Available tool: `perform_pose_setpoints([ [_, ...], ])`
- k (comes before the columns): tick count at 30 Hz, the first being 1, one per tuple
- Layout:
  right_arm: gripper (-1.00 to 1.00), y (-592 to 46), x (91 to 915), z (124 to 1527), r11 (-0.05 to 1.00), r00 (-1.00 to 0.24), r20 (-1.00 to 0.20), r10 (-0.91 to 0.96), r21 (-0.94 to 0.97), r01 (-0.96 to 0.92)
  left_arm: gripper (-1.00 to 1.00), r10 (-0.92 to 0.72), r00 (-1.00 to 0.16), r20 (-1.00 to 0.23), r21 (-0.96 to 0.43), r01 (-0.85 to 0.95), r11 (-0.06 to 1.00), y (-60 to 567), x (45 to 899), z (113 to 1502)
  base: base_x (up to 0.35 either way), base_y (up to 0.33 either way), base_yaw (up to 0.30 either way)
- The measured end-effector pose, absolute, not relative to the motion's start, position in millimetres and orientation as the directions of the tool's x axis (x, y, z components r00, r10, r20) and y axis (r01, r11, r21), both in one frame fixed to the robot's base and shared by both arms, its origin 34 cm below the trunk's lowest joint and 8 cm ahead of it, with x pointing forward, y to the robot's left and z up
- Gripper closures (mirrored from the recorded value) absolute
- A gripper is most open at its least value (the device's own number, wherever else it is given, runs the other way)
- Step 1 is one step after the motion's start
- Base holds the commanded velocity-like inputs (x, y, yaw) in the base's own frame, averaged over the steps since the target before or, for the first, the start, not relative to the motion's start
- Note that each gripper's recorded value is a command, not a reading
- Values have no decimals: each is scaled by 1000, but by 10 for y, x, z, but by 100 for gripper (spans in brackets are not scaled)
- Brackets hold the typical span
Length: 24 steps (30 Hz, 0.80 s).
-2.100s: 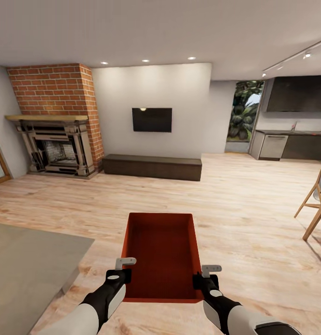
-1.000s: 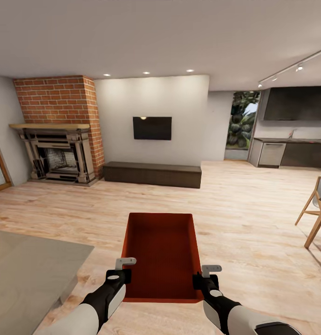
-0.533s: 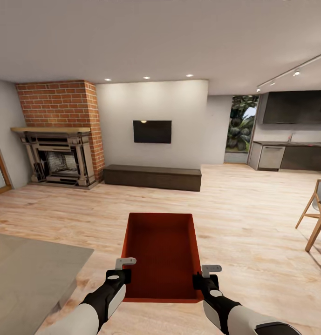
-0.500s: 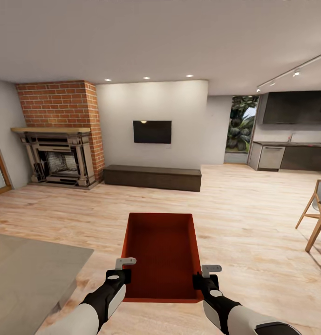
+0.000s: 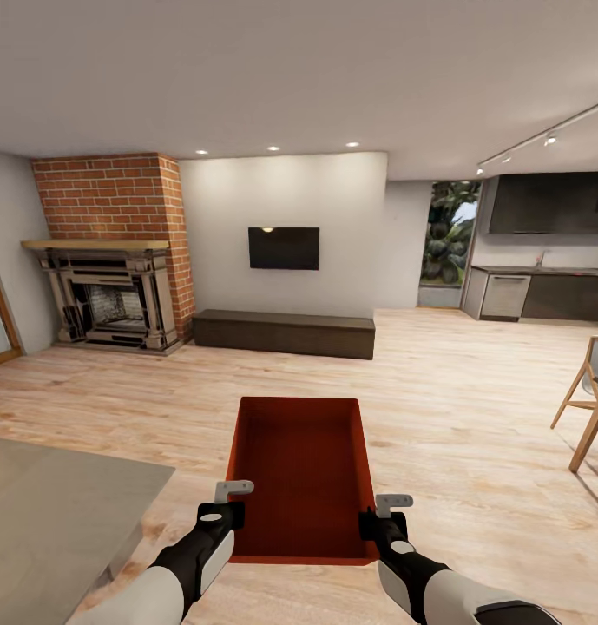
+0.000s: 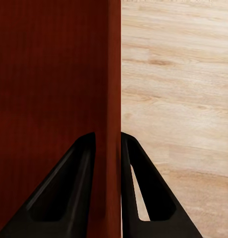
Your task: Move the two storage containers from the living room to the garage. In the garage, place one container on the floor and stack the other container on top of it (either order is fine).
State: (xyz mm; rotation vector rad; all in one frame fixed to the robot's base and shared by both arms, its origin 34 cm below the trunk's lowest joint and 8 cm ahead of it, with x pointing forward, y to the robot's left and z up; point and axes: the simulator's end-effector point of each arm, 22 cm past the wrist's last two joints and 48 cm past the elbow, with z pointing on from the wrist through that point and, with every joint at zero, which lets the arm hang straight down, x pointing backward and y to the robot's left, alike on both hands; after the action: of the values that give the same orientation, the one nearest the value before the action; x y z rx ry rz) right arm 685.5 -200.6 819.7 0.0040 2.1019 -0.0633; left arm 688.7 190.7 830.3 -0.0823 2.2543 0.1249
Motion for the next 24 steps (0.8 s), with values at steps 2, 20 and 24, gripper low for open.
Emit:
perform_pose_setpoints([
  [2,100,-2003,6855,8197,999,-507,-861,-23,-43,29,100,-17,-633,-774,62,-102,993,1910,6888,8302,0,0,0],
  [20,100,-1999,6854,8197,999,-508,-861,-22,-43,29,100,-17,-633,-774,62,-102,993,1913,6888,8301,0,0,0],
  [24,100,-2000,6854,8197,999,-508,-861,-22,-43,29,100,-17,-633,-774,62,-102,993,1913,6887,8301,0,0,-68],
])
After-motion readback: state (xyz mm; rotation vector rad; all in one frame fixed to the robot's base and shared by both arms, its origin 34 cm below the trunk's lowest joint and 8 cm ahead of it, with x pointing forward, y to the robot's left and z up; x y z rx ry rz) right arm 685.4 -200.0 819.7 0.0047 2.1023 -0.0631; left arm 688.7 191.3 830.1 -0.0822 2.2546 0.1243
